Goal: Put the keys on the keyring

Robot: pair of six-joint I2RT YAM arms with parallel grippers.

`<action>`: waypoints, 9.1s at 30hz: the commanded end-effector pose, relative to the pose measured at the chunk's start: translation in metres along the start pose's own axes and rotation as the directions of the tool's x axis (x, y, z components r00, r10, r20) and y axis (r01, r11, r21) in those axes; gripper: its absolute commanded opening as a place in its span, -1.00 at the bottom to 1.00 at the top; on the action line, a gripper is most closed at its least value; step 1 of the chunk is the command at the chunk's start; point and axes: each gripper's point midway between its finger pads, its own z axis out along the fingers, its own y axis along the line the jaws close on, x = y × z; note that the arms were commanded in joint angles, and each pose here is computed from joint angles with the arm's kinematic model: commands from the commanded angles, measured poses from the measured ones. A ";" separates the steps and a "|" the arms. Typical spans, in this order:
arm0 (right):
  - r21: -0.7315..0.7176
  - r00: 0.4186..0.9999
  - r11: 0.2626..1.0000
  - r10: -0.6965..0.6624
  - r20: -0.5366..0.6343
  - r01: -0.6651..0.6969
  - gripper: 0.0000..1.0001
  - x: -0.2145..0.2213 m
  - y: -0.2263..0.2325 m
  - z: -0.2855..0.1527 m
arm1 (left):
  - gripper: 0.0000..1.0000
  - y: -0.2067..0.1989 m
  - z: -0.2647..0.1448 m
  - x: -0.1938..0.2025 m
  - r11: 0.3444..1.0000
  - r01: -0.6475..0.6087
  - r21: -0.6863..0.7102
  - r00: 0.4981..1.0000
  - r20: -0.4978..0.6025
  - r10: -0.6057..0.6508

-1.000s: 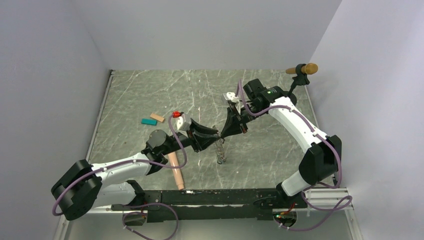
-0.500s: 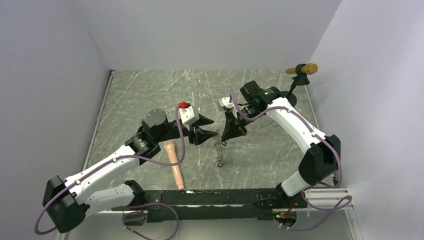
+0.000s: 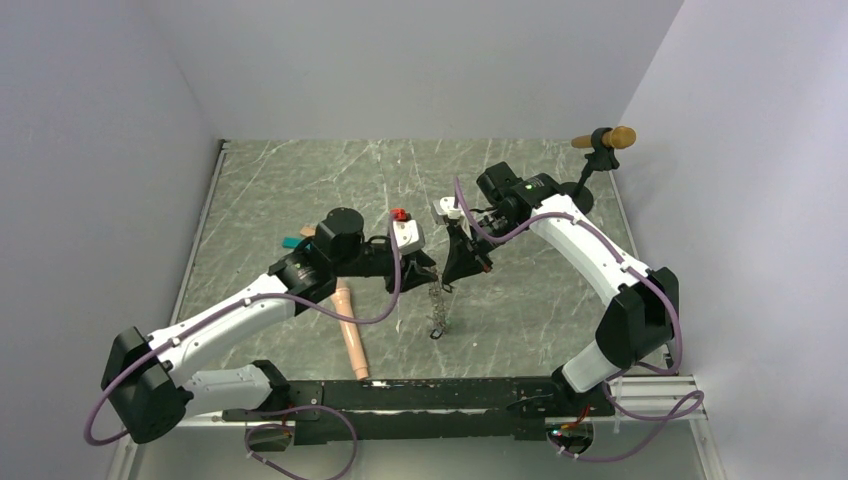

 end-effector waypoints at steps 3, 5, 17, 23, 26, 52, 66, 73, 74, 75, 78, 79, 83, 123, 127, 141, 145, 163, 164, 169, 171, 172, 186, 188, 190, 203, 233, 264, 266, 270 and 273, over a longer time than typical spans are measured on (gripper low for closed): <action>0.000 0.998 0.999 -0.054 0.042 0.054 -1.00 -0.019 0.002 -0.004 | -0.26 -0.005 0.006 -0.024 0.999 -0.018 0.045 0.998 0.061 0.015; -0.001 0.998 0.999 -0.053 0.042 0.054 -1.00 -0.019 0.002 -0.004 | -0.28 -0.006 0.008 -0.023 0.999 -0.013 0.052 0.998 0.058 0.010; -0.005 0.998 0.999 -0.050 0.047 0.050 -1.00 -0.019 0.003 -0.003 | -0.44 -0.006 0.016 -0.020 0.998 0.020 0.066 0.998 0.062 -0.024; -0.005 0.997 0.999 -0.053 0.048 0.053 -1.00 -0.019 0.003 -0.004 | -0.95 -0.008 0.019 -0.017 0.995 0.034 0.091 0.998 0.044 -0.038; -0.004 0.997 0.999 -0.051 0.049 0.051 -1.00 -0.020 0.003 -0.004 | -0.84 -0.009 0.018 -0.014 0.995 0.043 0.087 0.998 0.032 -0.046; -0.009 0.996 0.999 -0.051 0.067 0.052 -1.00 -0.022 0.004 -0.004 | -1.00 -0.006 0.008 -0.020 0.998 0.048 0.027 0.994 0.099 -0.051; -0.041 0.992 0.998 -0.047 0.117 0.052 -0.53 -0.029 0.011 -0.005 | -1.00 -0.009 -0.014 -0.041 0.991 0.133 -0.025 0.903 0.415 -0.111; -0.042 0.992 0.998 -0.041 0.121 0.047 -0.50 -0.028 0.010 -0.004 | -1.00 -0.012 -0.016 -0.044 0.989 0.151 0.010 0.871 0.472 -0.137; -0.043 0.991 0.998 -0.042 0.123 0.048 -0.51 -0.029 0.010 -0.004 | -1.00 -0.013 -0.017 -0.045 0.988 0.151 0.015 0.867 0.479 -0.140; -0.043 0.991 0.998 -0.042 0.125 0.048 -0.51 -0.029 0.010 -0.004 | -1.00 -0.013 -0.016 -0.045 0.988 0.154 0.021 0.864 0.482 -0.145; -0.040 0.991 0.998 -0.044 0.129 0.049 -0.51 -0.030 0.010 -0.005 | -1.00 -0.014 -0.015 -0.045 0.987 0.159 0.037 0.856 0.493 -0.156; -0.038 0.991 0.998 -0.043 0.130 0.048 -0.51 -0.030 0.009 -0.005 | -1.00 -0.015 -0.015 -0.046 0.986 0.160 0.041 0.853 0.496 -0.159; -0.033 0.989 0.998 -0.042 0.144 0.047 -0.51 -0.032 0.009 -0.008 | -1.00 -0.015 -0.015 -0.045 0.985 0.166 0.054 0.845 0.507 -0.170; -0.140 0.961 0.990 0.070 0.266 -0.033 -1.00 -0.040 0.014 0.002 | -1.00 -0.020 -0.020 -0.063 0.978 0.122 0.171 0.683 0.700 -0.207; -0.139 0.960 0.989 0.078 0.269 -0.042 -1.00 -0.041 0.012 0.002 | -1.00 -0.022 -0.018 -0.063 0.976 0.113 0.189 0.684 0.697 -0.214; -0.078 0.932 0.988 0.149 0.329 -0.130 -1.00 -0.051 -0.003 -0.013 | -1.00 -0.020 -0.012 -0.055 0.976 0.111 0.186 0.704 0.679 -0.209; -0.068 0.907 0.979 0.202 0.368 -0.191 -1.00 -0.051 -0.008 -0.018 | -1.00 -0.013 -0.012 -0.053 0.978 0.138 0.153 0.692 0.691 -0.206; -0.064 0.862 0.964 0.261 0.435 -0.260 -1.00 -0.055 -0.014 -0.035 | -1.00 -0.012 -0.011 -0.050 0.975 0.157 0.156 0.693 0.686 -0.222; -0.068 0.862 0.965 0.258 0.435 -0.254 -1.00 -0.055 -0.012 -0.037 | -1.00 -0.011 -0.013 -0.049 0.976 0.160 0.150 0.693 0.687 -0.219; -0.064 0.868 0.968 0.246 0.431 -0.242 -1.00 -0.053 -0.012 -0.037 | -1.00 -0.009 -0.021 -0.046 0.979 0.157 0.130 0.699 0.685 -0.204; -0.079 0.868 0.966 0.257 0.425 -0.248 -1.00 -0.052 -0.012 -0.033 | -1.00 -0.009 -0.022 -0.049 0.980 0.149 0.128 0.698 0.689 -0.196; -0.085 0.868 0.965 0.262 0.421 -0.250 -1.00 -0.051 -0.012 -0.031 | -1.00 -0.009 -0.022 -0.051 0.981 0.147 0.129 0.697 0.690 -0.195; -0.108 0.878 0.954 0.301 0.371 -0.282 -1.00 -0.043 -0.016 -0.007 | -1.00 -0.007 -0.023 -0.064 0.984 0.131 0.124 0.675 0.716 -0.180; -0.110 0.880 0.954 0.300 0.367 -0.280 -1.00 -0.043 -0.015 -0.005 | -1.00 -0.005 -0.023 -0.064 0.985 0.131 0.111 0.680 0.713 -0.170; -0.117 0.879 0.951 0.309 0.362 -0.286 -1.00 -0.042 -0.014 -0.003 | -1.00 -0.004 -0.025 -0.065 0.987 0.129 0.095 0.680 0.716 -0.158; -0.097 0.899 0.965 0.262 0.350 -0.243 -1.00 -0.041 -0.012 -0.002 | -1.00 0.005 -0.033 -0.064 0.991 0.134 0.024 0.693 0.712 -0.111; -0.047 0.902 0.971 0.236 0.362 -0.235 -0.60 -0.050 -0.013 -0.011 | -1.00 0.013 -0.030 -0.058 0.981 0.190 0.027 0.654 0.742 -0.147; -0.016 0.938 0.992 0.122 0.326 -0.123 -0.37 -0.044 -0.011 -0.006 | -1.00 0.010 -0.024 -0.050 0.972 0.219 0.080 0.659 0.723 -0.208; -0.018 0.938 0.992 0.124 0.325 -0.125 -0.43 -0.044 -0.011 -0.005 | -1.00 0.009 -0.024 -0.051 0.972 0.221 0.082 0.657 0.724 -0.211; -0.021 0.937 0.991 0.129 0.323 -0.129 -0.46 -0.043 -0.012 -0.004 | -1.00 0.009 -0.024 -0.052 0.971 0.222 0.083 0.654 0.726 -0.212; -0.018 0.938 0.991 0.128 0.322 -0.129 -0.48 -0.042 -0.012 -0.003 | -1.00 0.009 -0.024 -0.053 0.971 0.224 0.083 0.650 0.729 -0.212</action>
